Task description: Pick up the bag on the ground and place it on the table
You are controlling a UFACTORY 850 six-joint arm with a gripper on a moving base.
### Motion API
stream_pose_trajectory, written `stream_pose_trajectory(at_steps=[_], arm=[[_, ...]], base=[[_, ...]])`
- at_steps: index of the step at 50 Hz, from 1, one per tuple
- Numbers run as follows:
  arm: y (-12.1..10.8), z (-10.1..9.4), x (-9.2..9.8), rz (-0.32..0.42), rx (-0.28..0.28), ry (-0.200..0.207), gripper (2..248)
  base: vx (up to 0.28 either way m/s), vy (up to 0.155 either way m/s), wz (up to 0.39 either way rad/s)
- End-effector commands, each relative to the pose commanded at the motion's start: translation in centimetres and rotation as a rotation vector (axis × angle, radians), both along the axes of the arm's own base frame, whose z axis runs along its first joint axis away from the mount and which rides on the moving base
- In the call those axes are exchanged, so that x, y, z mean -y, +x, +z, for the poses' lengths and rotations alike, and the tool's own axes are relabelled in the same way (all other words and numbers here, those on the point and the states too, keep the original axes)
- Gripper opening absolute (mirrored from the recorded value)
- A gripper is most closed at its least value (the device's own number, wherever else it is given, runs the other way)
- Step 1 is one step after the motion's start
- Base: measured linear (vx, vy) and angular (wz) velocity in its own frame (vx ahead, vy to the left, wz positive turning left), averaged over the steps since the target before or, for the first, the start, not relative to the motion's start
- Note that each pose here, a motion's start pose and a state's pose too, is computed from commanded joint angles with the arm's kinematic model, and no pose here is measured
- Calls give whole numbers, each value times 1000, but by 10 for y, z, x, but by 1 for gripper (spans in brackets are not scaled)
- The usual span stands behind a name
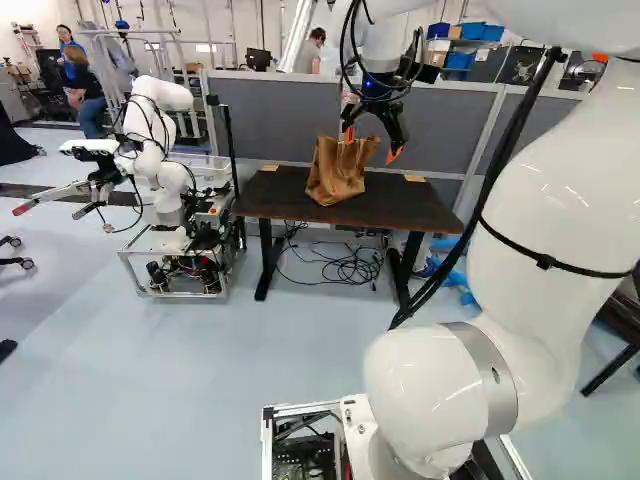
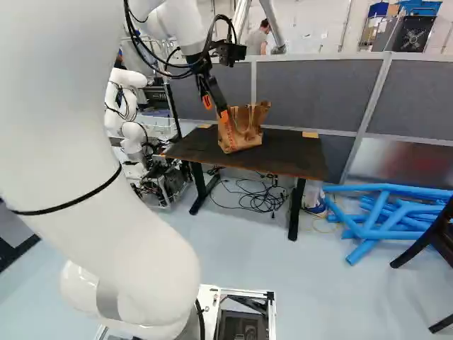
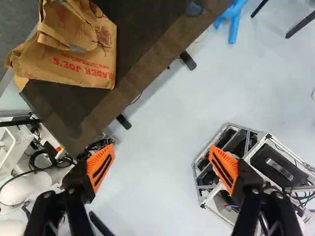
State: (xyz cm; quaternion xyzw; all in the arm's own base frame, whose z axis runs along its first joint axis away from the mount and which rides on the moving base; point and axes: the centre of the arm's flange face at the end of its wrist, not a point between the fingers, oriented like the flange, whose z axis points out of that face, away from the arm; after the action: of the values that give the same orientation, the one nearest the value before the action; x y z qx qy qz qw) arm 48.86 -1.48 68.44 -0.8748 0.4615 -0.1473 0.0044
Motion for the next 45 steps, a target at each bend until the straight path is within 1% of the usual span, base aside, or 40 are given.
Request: stream_pose_trajectory(at_steps=[22, 45], arm=[[-1, -10, -1, 30, 21, -1, 247], [-3, -31, -2, 97, 68, -7, 247]], base=[[0, 0, 0], [0, 0, 0]])
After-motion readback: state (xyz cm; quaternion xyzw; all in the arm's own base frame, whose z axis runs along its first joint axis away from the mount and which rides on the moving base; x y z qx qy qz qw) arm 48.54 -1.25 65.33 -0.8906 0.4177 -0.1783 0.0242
